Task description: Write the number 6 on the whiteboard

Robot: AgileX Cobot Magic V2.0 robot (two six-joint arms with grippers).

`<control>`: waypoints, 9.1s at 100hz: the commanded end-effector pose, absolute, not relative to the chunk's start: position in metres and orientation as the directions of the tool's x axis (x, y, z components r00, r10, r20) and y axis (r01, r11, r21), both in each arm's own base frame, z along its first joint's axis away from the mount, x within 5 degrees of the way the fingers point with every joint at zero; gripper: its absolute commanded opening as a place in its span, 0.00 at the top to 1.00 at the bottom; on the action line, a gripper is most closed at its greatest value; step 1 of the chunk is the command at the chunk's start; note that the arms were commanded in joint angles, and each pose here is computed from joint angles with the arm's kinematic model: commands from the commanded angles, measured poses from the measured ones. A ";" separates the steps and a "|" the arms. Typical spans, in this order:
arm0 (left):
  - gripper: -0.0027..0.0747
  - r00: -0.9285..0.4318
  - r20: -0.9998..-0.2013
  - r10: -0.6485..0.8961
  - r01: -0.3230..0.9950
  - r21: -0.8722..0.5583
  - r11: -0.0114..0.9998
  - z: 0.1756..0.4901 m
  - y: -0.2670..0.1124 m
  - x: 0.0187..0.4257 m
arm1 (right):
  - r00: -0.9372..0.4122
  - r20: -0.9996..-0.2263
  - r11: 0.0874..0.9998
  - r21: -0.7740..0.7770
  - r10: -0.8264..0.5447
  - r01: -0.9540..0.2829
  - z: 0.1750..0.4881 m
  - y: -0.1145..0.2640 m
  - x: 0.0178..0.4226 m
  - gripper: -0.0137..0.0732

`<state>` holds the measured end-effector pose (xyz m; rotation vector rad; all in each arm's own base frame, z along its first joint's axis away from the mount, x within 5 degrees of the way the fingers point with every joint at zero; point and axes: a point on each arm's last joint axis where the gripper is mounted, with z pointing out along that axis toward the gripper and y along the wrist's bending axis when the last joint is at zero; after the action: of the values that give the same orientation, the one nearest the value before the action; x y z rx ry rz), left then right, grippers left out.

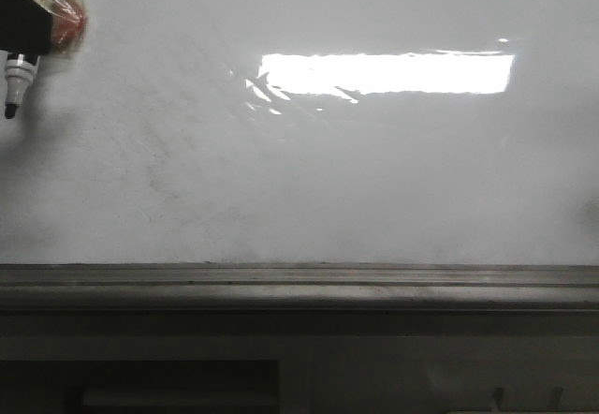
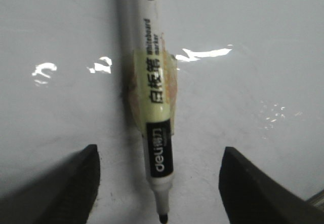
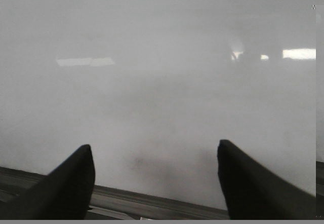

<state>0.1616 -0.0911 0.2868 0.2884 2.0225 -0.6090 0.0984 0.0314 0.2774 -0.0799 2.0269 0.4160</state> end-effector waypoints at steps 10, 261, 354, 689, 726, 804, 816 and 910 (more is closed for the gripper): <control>0.48 -0.455 -0.886 -0.086 0.412 -0.295 0.862 0.300 -0.095 0.179 | -0.408 -0.903 0.943 0.243 0.134 -0.227 0.292 0.029 0.103 0.31; 0.66 -0.127 -0.904 0.408 0.855 0.109 0.508 0.315 -0.144 0.131 | -0.530 -0.740 0.301 0.439 -0.413 -0.847 0.359 0.203 0.215 0.90; 0.32 -0.156 -0.986 -0.050 0.477 -0.119 0.871 0.325 -0.054 0.108 | -0.122 -0.989 0.808 0.139 0.083 -0.572 0.363 0.089 0.133 0.89; 0.80 -0.127 -0.935 0.332 0.909 0.024 0.416 0.316 -0.163 0.138 | -0.358 -0.846 0.443 0.166 -0.395 -0.881 0.392 0.180 0.160 0.89; 0.99 -0.122 -0.939 0.322 0.899 0.033 0.437 0.318 -0.161 0.139 | -0.362 -0.845 0.448 0.167 -0.395 -0.878 0.391 0.179 0.161 0.38; 0.99 -0.441 -0.874 -0.202 0.388 -0.389 0.836 0.294 -0.116 0.157 | -0.352 -0.930 0.729 0.170 -0.103 -0.663 0.354 0.091 0.123 0.35; 0.99 -0.485 -0.858 -0.169 0.393 -0.386 0.835 0.289 -0.130 0.170 | -0.356 -0.928 0.727 0.171 -0.107 -0.665 0.354 0.092 0.122 0.35; 0.35 -0.488 -0.858 -0.160 0.409 -0.387 0.826 0.293 -0.136 0.175 | -0.378 -0.916 0.711 0.179 -0.132 -0.680 0.351 0.093 0.120 0.35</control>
<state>0.1737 -0.1389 0.2770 0.2147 2.0277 -0.6967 0.1184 0.0941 0.3388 -0.6843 1.9532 0.6628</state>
